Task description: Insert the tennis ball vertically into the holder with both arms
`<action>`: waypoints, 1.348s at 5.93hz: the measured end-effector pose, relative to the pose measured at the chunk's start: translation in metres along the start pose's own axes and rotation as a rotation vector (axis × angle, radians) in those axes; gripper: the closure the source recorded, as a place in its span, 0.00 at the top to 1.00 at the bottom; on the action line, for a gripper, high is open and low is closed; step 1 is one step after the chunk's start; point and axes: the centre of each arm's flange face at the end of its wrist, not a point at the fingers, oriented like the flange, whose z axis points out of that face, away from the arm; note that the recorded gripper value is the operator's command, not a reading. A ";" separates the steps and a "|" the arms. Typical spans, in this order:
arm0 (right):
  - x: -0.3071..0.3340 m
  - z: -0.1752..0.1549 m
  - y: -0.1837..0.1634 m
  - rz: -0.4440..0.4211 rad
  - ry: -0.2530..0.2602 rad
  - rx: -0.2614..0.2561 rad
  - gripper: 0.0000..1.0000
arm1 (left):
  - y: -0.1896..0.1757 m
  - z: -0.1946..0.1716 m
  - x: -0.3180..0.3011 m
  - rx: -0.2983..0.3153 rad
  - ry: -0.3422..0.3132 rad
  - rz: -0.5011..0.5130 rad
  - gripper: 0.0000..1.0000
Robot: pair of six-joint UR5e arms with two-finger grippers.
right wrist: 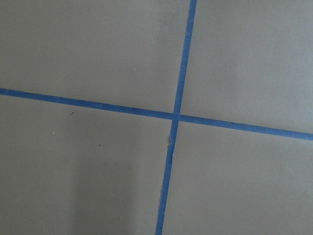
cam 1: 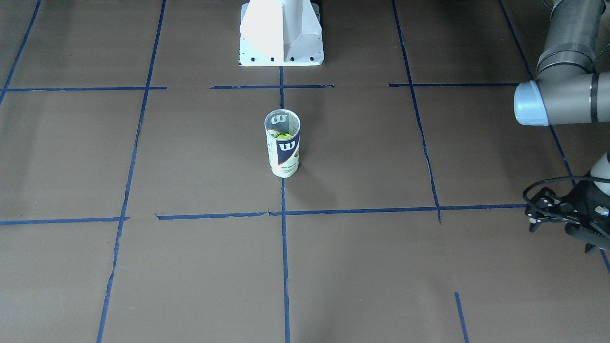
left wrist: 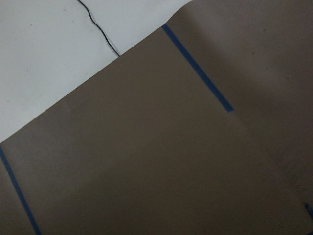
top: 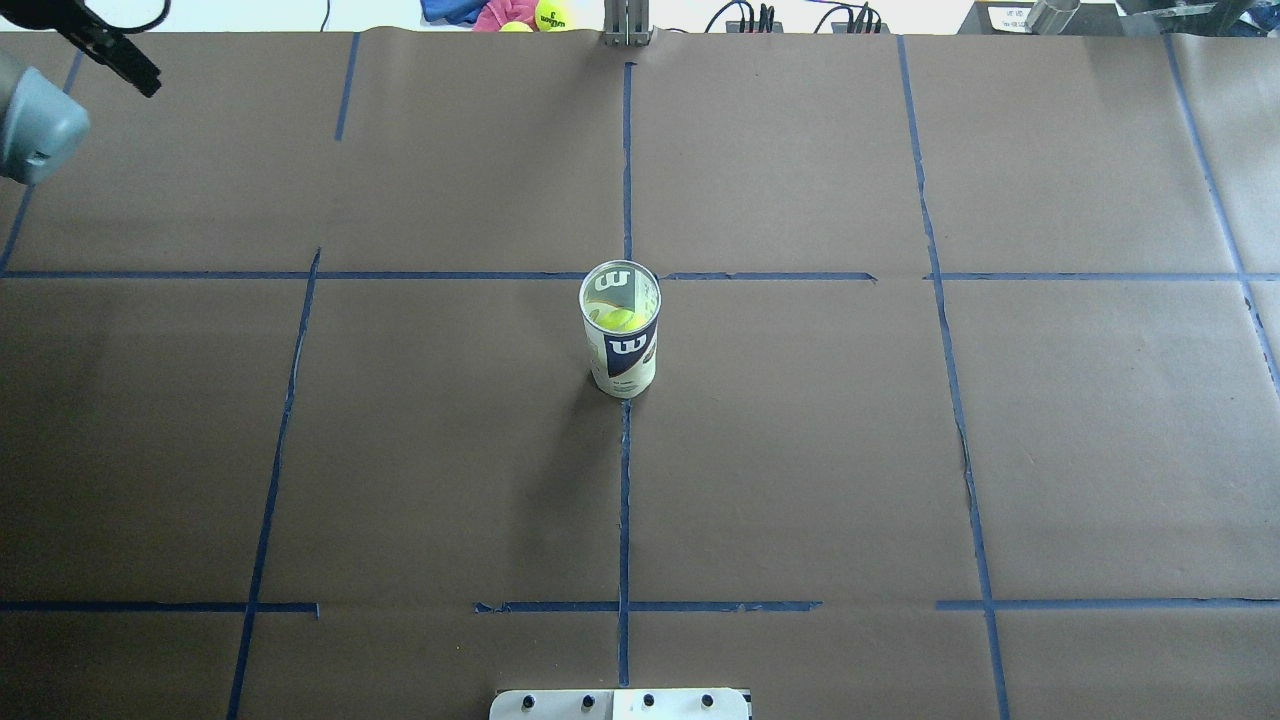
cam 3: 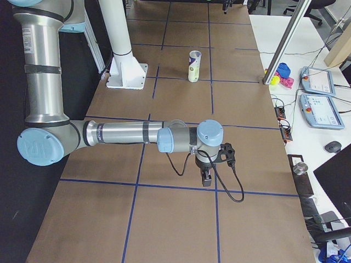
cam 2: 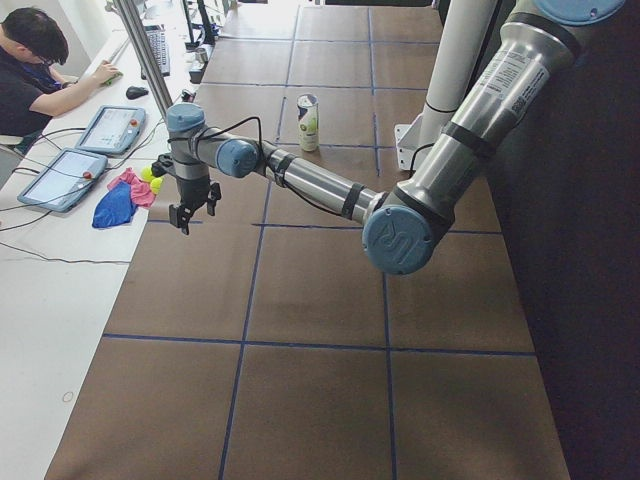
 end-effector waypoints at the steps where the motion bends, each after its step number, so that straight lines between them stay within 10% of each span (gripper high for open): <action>1: 0.001 0.001 0.001 0.004 -0.001 -0.006 1.00 | 0.046 0.001 -0.054 -0.042 0.091 -0.122 1.00; 4: 0.004 0.005 0.011 -0.020 0.003 -0.012 1.00 | 0.203 0.030 -0.146 -0.077 0.232 -0.392 1.00; 8: 0.015 0.016 0.043 -0.001 0.027 -0.039 1.00 | 0.286 0.060 -0.149 -0.061 0.223 -0.380 1.00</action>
